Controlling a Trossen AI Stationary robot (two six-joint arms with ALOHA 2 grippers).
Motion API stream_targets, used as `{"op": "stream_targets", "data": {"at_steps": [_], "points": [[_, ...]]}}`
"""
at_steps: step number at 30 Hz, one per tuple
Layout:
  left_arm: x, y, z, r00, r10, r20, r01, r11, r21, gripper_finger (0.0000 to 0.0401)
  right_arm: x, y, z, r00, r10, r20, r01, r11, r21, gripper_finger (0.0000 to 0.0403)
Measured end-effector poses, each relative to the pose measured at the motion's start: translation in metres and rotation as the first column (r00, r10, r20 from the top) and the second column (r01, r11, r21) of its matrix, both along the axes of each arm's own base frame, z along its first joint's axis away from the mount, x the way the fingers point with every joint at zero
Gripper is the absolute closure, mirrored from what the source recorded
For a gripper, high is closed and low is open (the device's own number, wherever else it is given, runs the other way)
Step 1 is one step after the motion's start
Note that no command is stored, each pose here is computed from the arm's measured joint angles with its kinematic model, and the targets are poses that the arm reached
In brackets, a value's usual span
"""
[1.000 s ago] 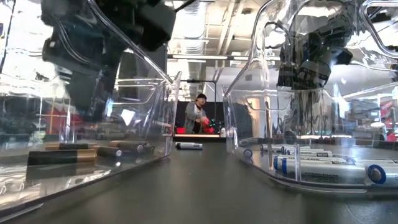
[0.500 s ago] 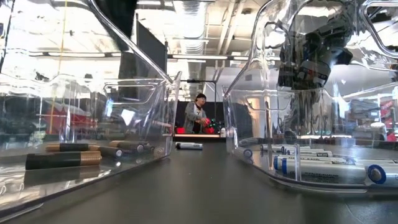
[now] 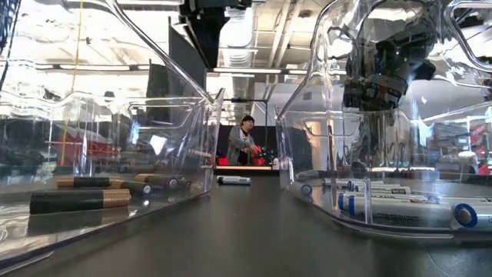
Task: Sort batteries
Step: Put the white battery into the right transparent bin
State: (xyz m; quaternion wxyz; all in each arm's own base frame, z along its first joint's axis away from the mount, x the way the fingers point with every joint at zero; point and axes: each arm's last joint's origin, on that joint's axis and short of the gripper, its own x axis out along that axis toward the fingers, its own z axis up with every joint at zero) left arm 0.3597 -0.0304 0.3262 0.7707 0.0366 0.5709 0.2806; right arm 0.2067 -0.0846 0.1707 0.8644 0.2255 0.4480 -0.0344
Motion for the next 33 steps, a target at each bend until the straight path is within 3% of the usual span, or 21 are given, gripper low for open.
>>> {"op": "stream_targets", "data": {"at_steps": [7, 13, 17, 22, 28, 33], "points": [[-0.025, 0.053, 0.003, 0.991, -0.068, 0.116, 0.071, 0.997, -0.028, 0.0235, 0.000, 0.000, 0.000, 1.000, -0.029, -0.004, 0.029, 0.999, 0.018, 0.0241], [-0.040, 0.082, -0.035, 0.958, -0.188, 0.217, 0.222, 0.965, -0.142, 0.0231, 0.000, -0.001, 0.000, 0.996, -0.089, -0.018, 0.089, 0.996, 0.020, 0.0241], [-0.044, 0.094, -0.061, 0.940, -0.263, 0.219, 0.298, 0.943, -0.146, 0.0236, 0.000, -0.001, 0.000, 0.994, -0.107, -0.022, 0.107, 0.994, 0.032, 0.0241], [-0.042, 0.106, -0.082, 0.924, -0.340, 0.174, 0.365, 0.920, -0.141, 0.0239, 0.001, -0.002, 0.000, 0.990, -0.141, -0.024, 0.142, 0.989, 0.045, 0.0241], [-0.031, 0.119, -0.102, 0.889, -0.413, 0.200, 0.450, 0.869, -0.207, 0.0239, 0.003, -0.004, 0.002, 0.985, -0.174, 0.004, 0.173, 0.984, 0.036, 0.0241], [-0.021, 0.121, -0.126, 0.877, -0.459, 0.143, 0.480, 0.845, -0.235, 0.0240, 0.004, -0.004, 0.003, 0.976, -0.217, 0.008, 0.216, 0.975, 0.049, 0.0241]]}}
